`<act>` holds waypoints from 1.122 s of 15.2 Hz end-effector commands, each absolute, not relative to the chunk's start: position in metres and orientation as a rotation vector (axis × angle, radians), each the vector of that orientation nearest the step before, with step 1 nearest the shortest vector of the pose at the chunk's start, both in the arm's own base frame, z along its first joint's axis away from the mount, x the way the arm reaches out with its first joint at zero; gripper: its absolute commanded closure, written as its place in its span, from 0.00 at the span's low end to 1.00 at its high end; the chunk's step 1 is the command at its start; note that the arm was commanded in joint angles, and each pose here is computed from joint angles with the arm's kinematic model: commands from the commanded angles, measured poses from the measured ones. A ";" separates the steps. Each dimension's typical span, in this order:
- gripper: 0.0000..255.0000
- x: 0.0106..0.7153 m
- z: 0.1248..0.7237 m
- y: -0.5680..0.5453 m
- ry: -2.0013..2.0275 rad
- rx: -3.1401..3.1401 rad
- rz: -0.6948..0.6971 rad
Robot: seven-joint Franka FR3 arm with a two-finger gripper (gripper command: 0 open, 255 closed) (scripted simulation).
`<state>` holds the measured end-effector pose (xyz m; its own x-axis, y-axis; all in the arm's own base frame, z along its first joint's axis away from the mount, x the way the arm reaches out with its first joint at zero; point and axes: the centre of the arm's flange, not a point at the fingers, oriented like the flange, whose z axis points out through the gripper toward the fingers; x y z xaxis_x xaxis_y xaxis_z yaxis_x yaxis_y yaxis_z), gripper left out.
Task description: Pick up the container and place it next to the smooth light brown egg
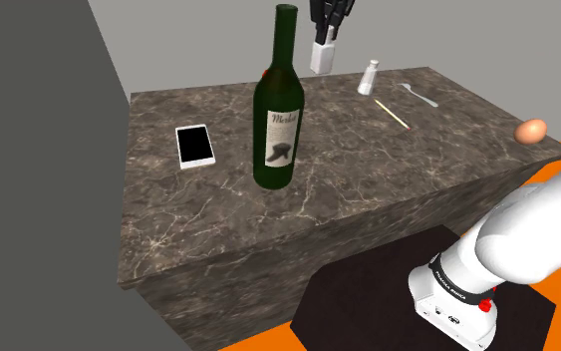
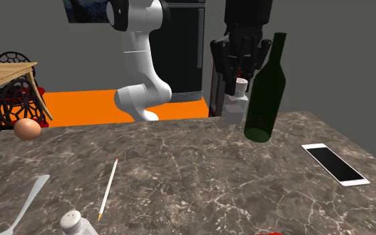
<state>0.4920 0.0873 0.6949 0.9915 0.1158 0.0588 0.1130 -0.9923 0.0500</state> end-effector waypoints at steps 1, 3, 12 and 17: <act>1.00 0.480 0.697 0.070 0.178 3.089 0.095; 1.00 0.464 0.697 0.049 0.178 3.089 0.095; 1.00 0.394 0.698 -0.047 0.178 3.089 0.095; 1.00 0.355 0.698 -0.100 0.178 3.089 0.095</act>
